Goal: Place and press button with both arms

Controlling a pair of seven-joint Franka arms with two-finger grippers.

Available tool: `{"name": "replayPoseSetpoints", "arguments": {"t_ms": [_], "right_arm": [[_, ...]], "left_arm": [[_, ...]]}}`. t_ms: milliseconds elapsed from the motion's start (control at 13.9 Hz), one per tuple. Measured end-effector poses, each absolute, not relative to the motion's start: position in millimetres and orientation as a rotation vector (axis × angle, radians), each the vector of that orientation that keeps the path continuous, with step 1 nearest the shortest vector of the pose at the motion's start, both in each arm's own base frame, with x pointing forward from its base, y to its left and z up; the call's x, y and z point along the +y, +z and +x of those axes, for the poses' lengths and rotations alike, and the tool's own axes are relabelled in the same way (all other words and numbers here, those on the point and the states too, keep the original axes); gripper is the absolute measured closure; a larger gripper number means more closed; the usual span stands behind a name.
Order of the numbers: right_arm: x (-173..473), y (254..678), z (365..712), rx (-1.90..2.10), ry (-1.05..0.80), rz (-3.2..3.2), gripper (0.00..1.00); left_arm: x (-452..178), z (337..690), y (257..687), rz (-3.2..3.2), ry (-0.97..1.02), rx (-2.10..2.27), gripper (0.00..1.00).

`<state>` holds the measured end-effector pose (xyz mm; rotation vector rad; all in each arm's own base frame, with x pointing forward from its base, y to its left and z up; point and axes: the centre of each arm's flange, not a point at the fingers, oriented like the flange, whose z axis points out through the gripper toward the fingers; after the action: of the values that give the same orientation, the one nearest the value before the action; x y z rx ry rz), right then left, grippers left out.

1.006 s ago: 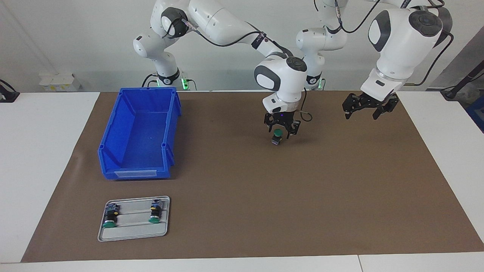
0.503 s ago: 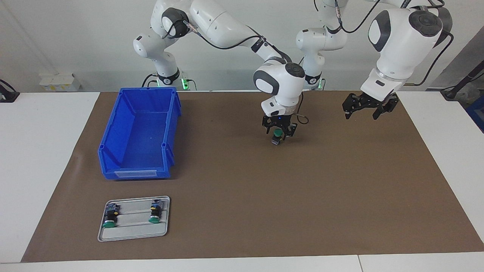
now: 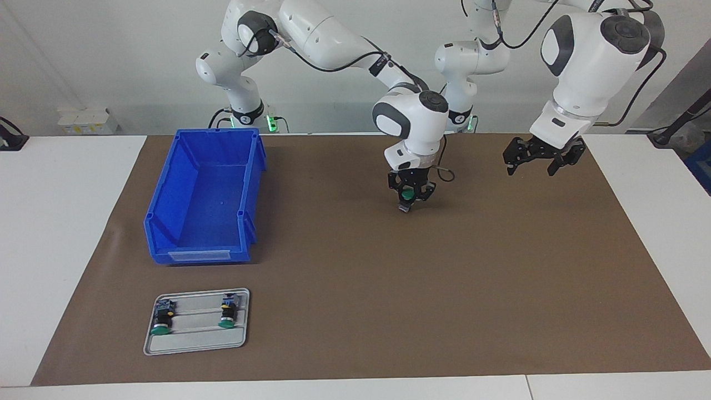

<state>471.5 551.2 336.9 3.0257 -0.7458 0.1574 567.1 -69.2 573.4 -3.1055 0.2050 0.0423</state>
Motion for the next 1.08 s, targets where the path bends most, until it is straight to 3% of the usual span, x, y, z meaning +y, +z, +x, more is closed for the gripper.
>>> {"name": "replayPoseSetpoints", "arguments": {"t_ms": [216, 431, 647, 1078], "right_arm": [[551, 347, 475, -0.756, 0.172, 3.038, 0.64], [523, 386, 499, -0.845, 0.213, 3.047, 0.64], [463, 432, 523, -0.881, 0.24, 3.05, 0.64], [328, 475, 525, -0.734, 0.226, 3.045, 0.64]], "left_arm": [[-69, 567, 573, -3.106, 0.042, 0.205, 0.0], [-69, 567, 574, -3.106, 0.042, 0.205, 0.0], [-69, 567, 574, -3.106, 0.042, 0.205, 0.0], [-69, 567, 573, -3.106, 0.042, 0.205, 0.0]]}}
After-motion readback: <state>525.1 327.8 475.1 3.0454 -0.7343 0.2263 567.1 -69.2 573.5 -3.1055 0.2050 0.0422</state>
